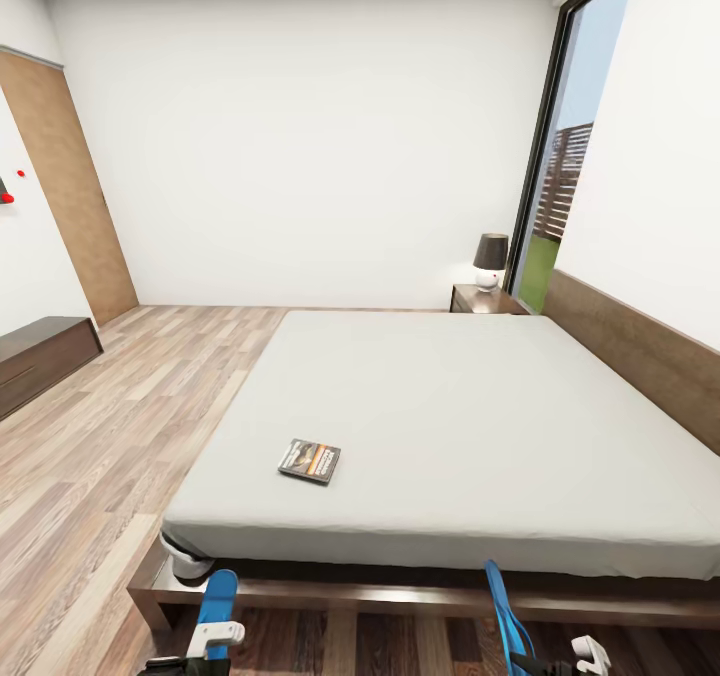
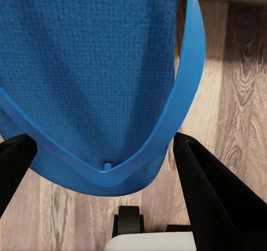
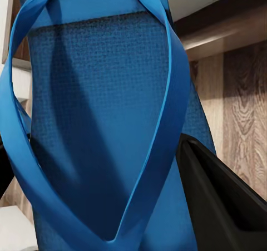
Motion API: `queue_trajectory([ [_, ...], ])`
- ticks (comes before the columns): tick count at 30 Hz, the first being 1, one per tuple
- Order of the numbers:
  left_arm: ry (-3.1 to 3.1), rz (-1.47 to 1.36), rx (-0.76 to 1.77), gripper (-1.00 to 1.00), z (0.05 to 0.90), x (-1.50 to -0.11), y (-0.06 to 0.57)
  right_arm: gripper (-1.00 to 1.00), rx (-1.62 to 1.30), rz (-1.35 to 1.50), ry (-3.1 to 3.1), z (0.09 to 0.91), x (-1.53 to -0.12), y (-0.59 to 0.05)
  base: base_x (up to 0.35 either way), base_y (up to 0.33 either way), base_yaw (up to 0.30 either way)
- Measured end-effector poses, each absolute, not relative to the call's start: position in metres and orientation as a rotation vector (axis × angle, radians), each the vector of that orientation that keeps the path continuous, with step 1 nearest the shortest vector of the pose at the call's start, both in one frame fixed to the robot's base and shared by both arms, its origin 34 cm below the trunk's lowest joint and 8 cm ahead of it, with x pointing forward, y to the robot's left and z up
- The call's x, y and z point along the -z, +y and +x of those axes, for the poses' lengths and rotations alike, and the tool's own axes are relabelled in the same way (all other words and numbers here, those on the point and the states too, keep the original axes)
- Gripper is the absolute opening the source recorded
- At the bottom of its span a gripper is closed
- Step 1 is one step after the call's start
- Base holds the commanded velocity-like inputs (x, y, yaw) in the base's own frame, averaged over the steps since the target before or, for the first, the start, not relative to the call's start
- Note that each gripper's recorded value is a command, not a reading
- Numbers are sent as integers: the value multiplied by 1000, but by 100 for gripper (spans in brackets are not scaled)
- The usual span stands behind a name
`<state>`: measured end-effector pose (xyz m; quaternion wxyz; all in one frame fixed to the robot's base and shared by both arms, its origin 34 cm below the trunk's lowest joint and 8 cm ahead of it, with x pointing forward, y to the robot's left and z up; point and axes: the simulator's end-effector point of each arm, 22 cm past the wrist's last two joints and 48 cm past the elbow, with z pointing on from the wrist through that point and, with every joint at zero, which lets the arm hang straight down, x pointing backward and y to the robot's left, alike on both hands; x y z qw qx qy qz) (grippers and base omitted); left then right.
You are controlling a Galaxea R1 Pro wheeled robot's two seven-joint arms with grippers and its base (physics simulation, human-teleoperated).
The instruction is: In the bedroom, move the book from the bed onto either nightstand, and place the two sandals side by side next to the bed.
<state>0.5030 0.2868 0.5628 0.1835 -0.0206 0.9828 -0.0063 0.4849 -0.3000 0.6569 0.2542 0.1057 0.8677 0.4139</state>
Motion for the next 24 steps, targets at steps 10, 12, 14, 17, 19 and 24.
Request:
queue_trajectory([
  [10, 2776, -59, 20, -100, 501, -548, 286, -100, -1121, 286, 2360, 485, -642, -300, 0, 0, 0],
  [12, 2777, -58, 22, -100, 501, -545, 285, -100, -1119, 286, 2360, 485, -639, -300, 0, 0, 0],
  [14, 2776, -57, 22, -100, 501, -541, 285, -100, -1118, 285, 2360, 485, -636, -301, 0, 0, 0],
  [17, 2776, -57, 23, -100, 501, -537, 284, -100, -1115, 284, 2360, 485, -631, -301, 0, 0, 0],
  [19, 2775, -58, 24, -100, 502, -533, 284, -100, -1113, 282, 2360, 485, -627, -301, 0, 0, 0],
  [24, 2776, -55, 27, -100, 501, -525, 282, -100, -1111, 281, 2361, 485, -619, -301, 0, 0, 0],
])
